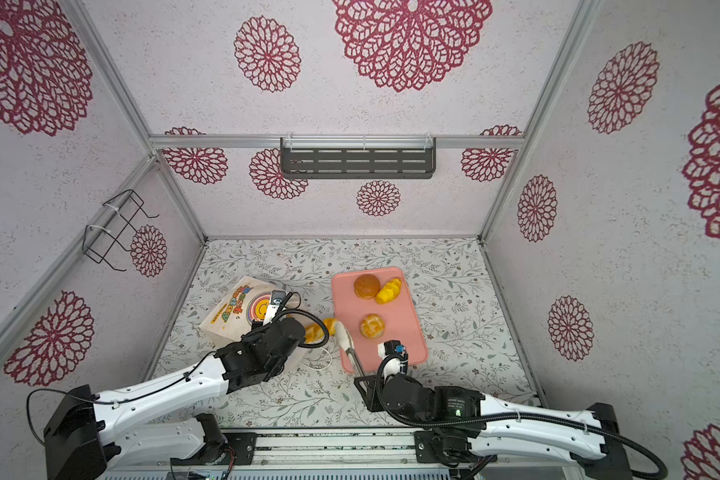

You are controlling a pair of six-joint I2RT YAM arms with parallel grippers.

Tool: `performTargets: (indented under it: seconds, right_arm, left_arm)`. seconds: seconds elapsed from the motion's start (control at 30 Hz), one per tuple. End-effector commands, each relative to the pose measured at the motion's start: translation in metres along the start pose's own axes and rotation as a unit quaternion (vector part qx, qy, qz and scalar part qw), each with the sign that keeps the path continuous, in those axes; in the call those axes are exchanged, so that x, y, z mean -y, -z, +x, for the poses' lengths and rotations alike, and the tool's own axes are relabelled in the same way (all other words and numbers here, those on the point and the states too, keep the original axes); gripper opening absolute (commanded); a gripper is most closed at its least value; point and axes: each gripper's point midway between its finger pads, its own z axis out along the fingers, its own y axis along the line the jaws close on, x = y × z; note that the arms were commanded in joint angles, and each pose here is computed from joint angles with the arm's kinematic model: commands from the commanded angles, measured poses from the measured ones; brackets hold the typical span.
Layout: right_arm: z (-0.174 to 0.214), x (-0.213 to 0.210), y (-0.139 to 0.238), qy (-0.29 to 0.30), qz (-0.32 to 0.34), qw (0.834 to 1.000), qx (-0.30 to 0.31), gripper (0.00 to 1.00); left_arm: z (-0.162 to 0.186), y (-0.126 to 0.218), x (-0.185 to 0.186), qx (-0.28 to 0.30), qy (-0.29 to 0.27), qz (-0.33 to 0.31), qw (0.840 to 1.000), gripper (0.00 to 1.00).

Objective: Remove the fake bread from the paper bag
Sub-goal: 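Pull the twisted bread out with the tongs and carry it over the tray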

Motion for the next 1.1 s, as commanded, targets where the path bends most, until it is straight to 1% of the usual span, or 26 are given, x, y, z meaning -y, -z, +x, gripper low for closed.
performTargets:
  seconds: [0.0,0.1,0.23,0.47,0.63,0.73,0.87,0.97,1.07]
  right_arm:
    - [-0.030,-0.016,0.012,0.004,-0.015,0.999,0.049,0.00]
    - [-0.038,-0.016,0.016,0.010,-0.007,0.998,0.057,0.00]
    - [-0.050,-0.014,0.025,0.010,-0.003,0.997,0.070,0.00]
    - [-0.061,0.008,0.046,0.005,0.022,0.995,0.095,0.00]
    - [-0.073,0.029,0.067,-0.003,0.037,0.990,0.135,0.00]
    - [-0.081,0.034,0.075,0.000,0.037,0.987,0.159,0.00]
    - [-0.084,0.034,0.075,0.013,0.037,0.985,0.170,0.00]
    - [-0.081,0.035,0.068,0.020,0.044,0.986,0.160,0.00]
    - [-0.077,0.032,0.060,0.023,0.036,0.988,0.145,0.00]
  left_arm:
    - [-0.019,-0.003,0.007,0.005,0.026,0.007,1.000,0.00]
    - [-0.020,-0.006,0.014,0.000,0.016,0.005,1.000,0.00]
    - [-0.022,-0.009,0.019,-0.002,0.018,0.005,1.000,0.00]
    - [-0.021,-0.012,0.023,-0.004,0.015,0.005,1.000,0.00]
    - [-0.014,-0.017,0.025,-0.011,0.010,0.000,1.000,0.00]
    - [-0.010,-0.020,0.028,-0.015,0.009,0.000,1.000,0.00]
    - [-0.006,-0.022,0.032,-0.020,0.007,0.003,1.000,0.00]
    - [-0.005,-0.022,0.033,-0.022,0.008,0.007,1.000,0.00]
    - [-0.006,-0.020,0.032,-0.021,0.012,0.009,1.000,0.00]
